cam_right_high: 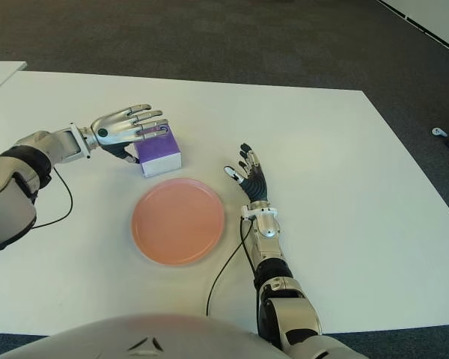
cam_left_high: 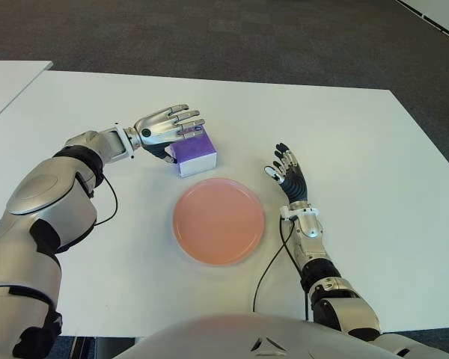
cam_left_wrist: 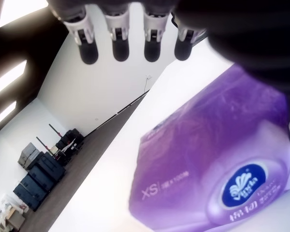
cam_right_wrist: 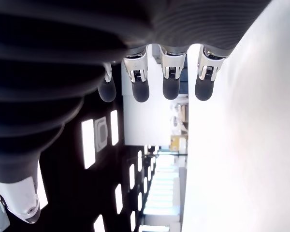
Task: Put the tissue paper into the plate.
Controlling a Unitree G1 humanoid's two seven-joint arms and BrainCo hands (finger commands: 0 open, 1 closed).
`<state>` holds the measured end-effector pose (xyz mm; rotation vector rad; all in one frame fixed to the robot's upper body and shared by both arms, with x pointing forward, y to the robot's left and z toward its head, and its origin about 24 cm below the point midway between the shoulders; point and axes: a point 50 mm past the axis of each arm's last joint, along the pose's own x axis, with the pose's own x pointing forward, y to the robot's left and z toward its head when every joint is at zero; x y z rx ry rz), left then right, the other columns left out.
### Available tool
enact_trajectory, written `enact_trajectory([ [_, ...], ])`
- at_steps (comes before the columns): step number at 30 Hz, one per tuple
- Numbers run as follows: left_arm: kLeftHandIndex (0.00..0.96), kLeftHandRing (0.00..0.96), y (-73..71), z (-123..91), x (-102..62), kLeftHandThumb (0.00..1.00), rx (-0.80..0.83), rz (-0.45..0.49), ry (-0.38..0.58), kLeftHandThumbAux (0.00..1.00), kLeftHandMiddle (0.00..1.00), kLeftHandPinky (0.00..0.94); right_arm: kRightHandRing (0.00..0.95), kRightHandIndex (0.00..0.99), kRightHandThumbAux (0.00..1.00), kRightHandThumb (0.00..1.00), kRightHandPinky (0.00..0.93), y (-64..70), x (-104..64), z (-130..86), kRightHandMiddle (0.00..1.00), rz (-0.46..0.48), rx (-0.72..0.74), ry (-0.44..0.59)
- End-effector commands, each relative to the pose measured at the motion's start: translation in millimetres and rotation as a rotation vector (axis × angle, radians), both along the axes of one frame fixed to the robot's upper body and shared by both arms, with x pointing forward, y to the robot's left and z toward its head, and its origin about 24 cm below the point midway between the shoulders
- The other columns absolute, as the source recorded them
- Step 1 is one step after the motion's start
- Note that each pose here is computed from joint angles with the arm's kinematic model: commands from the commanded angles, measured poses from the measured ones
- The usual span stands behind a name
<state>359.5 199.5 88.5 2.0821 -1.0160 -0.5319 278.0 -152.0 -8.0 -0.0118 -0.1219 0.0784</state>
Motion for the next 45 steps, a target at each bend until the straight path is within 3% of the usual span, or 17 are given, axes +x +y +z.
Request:
enact_trajectory([
  [1,0.0,0.0,-7.2,-25,-11.7,0.057,-0.031,-0.013,0.068,0.388,0.0,0.0,0.0,0.0,0.606,0.0,0.0,-5.2,-69.0,-69,0.0,-0.016,-0.032,0.293],
  [7,0.0,0.0,-3.9,-31,-14.1,0.06,-0.002,0.004,0.097,0.391,0.0,0.0,0.0,0.0,0.603,0.0,0.0,-4.5,-69.5,-68,0.0,-0.013,-0.033,0.294],
  [20,0.0,0.0,17.1,-63,-24.9,0.108,0.128,0.207,0.18,0.384,0.0,0.0,0.0,0.0,0.595,0.0,0.0,-6.6,-70.2,-69,0.0,-0.025,-0.028,0.306],
  [45,0.0,0.0,32.9,-82,-32.4,0.118,0.255,0.373,0.255,0.334,0.0,0.0,0.0,0.0,0.562,0.0,0.0,-13.0,-74.3,-71,0.0,-0.063,-0.014,0.319],
])
